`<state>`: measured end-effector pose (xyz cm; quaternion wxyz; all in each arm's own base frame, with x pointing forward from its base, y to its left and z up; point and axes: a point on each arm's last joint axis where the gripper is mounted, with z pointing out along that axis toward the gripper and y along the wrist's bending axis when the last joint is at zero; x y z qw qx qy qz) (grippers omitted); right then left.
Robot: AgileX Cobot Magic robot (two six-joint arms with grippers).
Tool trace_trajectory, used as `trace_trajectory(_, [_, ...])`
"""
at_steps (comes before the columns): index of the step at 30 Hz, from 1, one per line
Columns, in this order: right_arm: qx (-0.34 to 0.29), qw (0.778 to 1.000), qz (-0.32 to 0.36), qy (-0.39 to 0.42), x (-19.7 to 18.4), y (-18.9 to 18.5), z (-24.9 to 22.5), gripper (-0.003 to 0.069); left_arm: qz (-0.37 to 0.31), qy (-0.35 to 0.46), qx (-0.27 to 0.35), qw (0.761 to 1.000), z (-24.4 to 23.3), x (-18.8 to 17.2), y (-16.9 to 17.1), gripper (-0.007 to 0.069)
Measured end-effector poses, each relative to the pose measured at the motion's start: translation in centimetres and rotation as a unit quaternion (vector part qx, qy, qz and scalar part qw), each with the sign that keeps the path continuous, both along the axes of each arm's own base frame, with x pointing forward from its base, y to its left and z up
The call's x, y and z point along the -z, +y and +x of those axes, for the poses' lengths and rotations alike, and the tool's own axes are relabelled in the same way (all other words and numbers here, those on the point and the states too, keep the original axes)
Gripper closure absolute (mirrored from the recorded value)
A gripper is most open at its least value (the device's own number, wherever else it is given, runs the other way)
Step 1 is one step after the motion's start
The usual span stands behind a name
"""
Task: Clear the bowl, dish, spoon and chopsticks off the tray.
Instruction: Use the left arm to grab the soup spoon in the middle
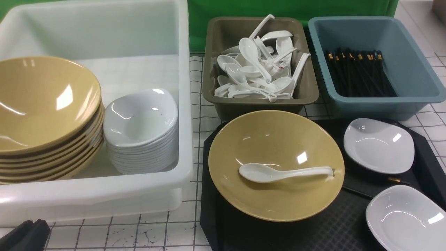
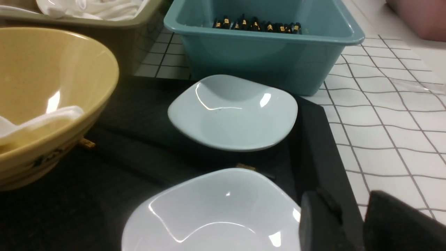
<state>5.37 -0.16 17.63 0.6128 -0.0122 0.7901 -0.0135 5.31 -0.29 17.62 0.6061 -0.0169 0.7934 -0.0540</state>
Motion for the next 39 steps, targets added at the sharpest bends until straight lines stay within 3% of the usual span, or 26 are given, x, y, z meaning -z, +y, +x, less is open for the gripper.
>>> trace_trajectory(10, [0.0, 1.0, -0.003, 0.0, 0.0, 0.0, 0.0, 0.0423, 0.026, -0.035, 0.002, 0.999, 0.2, -0.4, 0.1, 0.0504])
trace_trajectory(14, [0.0, 1.0, -0.009, 0.0, 0.0, 0.0, 0.0, 0.0423, 0.023, -0.139, 0.01, 0.99, 0.3, -2.3, -0.1, 0.0504])
trace_trajectory(17, [-0.002, 0.999, -0.05, -0.009, -0.1, -0.2, 0.0, 0.0423, 0.018, -0.205, 0.015, 0.978, 0.2, -3.5, -0.3, 0.0504])
trace_trajectory(19, [-0.006, 0.997, -0.069, -0.032, -0.5, -0.2, 0.1, 0.0423, 0.015, -0.255, 0.02, 0.967, 0.0, -4.4, -0.4, 0.0504])
trace_trajectory(21, [-0.017, 0.991, -0.077, -0.107, -1.8, 0.1, 0.3, 0.0423, 0.011, -0.317, 0.025, 0.948, -0.3, -5.5, -0.5, 0.0504])
trace_trajectory(23, [-0.026, 0.982, -0.075, -0.169, -2.9, 0.4, 0.3, 0.0423, 0.007, -0.359, 0.029, 0.933, -0.7, -6.3, -0.5, 0.0504])
trace_trajectory(26, [-0.053, 0.945, -0.029, -0.323, -5.7, 1.0, -0.5, 0.0423, -0.003, -0.444, 0.036, 0.895, -1.6, -7.7, -0.6, 0.0504])
trace_trajectory(31, [-0.095, 0.879, 0.04, -0.466, -8.1, 1.5, -2.1, 0.0423, -0.063, -0.522, 0.027, 0.85, -2.7, -9.1, -0.1, 0.0504])
trace_trajectory(34, [-0.097, 0.875, 0.054, -0.47, -8.3, 1.5, -2.2, 0.0423, -0.08, -0.507, 0.019, 0.858, -2.7, -10.0, 0.1, 0.0504])
trace_trajectory(39, [-0.064, 0.915, 0.061, -0.393, -12.6, 1.0, -1.5, 0.0521, -0.057, -0.421, 0.011, 0.905, -2.1, -17.5, 0.0, 0.0504])
